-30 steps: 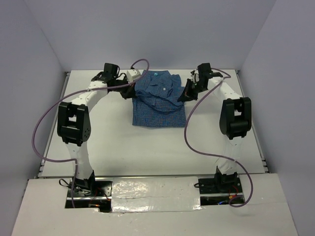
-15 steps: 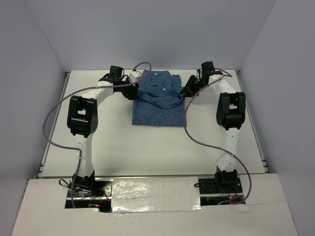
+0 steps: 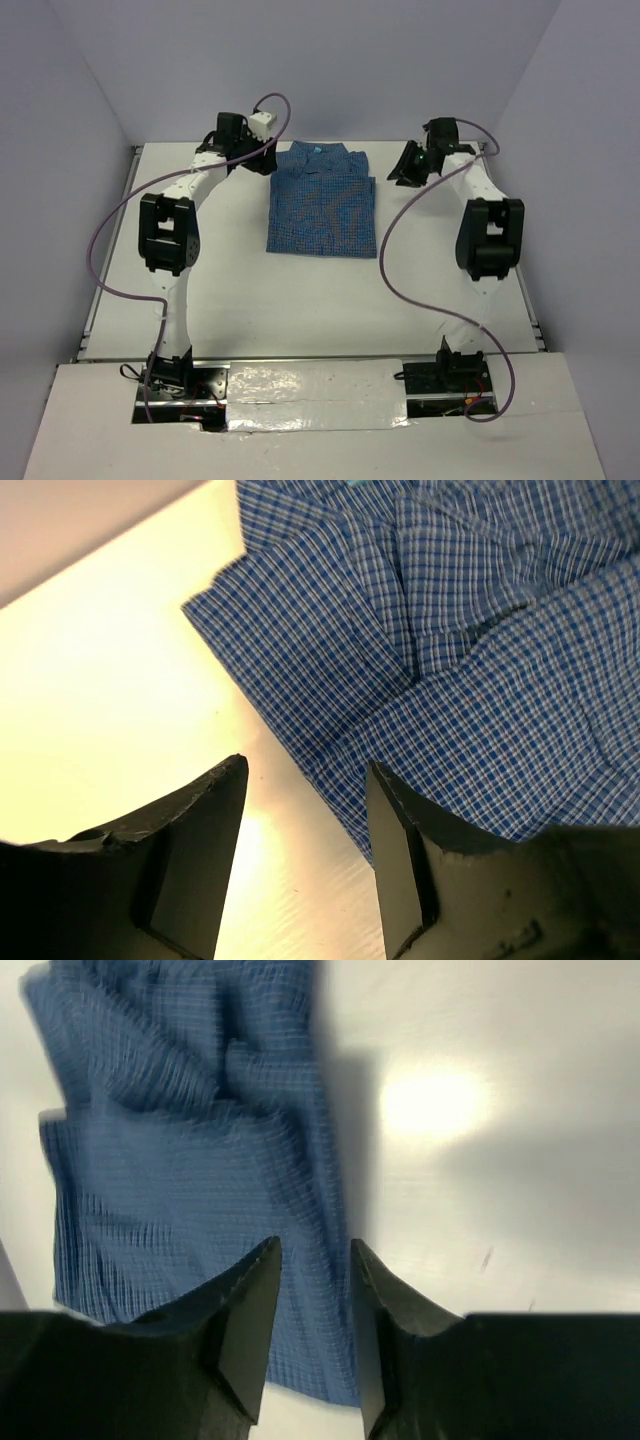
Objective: Fold and stack the long sleeve shirts
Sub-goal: Fold the shirt
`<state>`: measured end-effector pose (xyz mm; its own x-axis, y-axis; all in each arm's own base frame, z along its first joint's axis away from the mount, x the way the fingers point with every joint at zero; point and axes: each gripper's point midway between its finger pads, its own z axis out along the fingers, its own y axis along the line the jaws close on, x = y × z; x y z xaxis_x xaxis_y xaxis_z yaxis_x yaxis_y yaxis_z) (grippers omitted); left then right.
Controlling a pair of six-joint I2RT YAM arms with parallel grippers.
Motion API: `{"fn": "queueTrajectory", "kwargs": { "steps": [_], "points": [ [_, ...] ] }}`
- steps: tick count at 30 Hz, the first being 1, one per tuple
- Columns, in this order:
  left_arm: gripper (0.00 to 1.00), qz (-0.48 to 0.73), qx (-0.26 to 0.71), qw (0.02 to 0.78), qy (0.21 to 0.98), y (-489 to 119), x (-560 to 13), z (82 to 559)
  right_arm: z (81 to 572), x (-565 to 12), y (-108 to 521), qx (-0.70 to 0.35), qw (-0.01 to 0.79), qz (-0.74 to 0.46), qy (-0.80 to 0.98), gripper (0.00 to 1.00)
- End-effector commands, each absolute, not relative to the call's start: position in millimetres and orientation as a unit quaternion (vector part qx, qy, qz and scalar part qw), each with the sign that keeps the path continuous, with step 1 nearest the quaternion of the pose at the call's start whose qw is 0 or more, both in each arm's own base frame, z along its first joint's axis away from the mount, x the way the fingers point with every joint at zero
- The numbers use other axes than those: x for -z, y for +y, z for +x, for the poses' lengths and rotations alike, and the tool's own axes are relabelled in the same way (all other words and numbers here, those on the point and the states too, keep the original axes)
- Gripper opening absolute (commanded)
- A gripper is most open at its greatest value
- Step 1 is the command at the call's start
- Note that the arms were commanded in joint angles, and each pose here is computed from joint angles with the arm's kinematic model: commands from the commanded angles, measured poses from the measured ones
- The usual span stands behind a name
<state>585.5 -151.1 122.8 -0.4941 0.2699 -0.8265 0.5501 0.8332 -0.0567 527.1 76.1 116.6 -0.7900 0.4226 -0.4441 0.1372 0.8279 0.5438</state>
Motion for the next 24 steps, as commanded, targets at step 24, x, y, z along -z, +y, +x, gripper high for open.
{"fn": "queueTrajectory", "kwargs": {
  "steps": [24],
  "points": [
    [0.58, 0.214, 0.272, 0.219, 0.912, -184.5, -55.7, 420.6, 523.5, -96.4, 278.8, -0.433, 0.234, 0.136, 0.86, 0.0]
  ]
}}
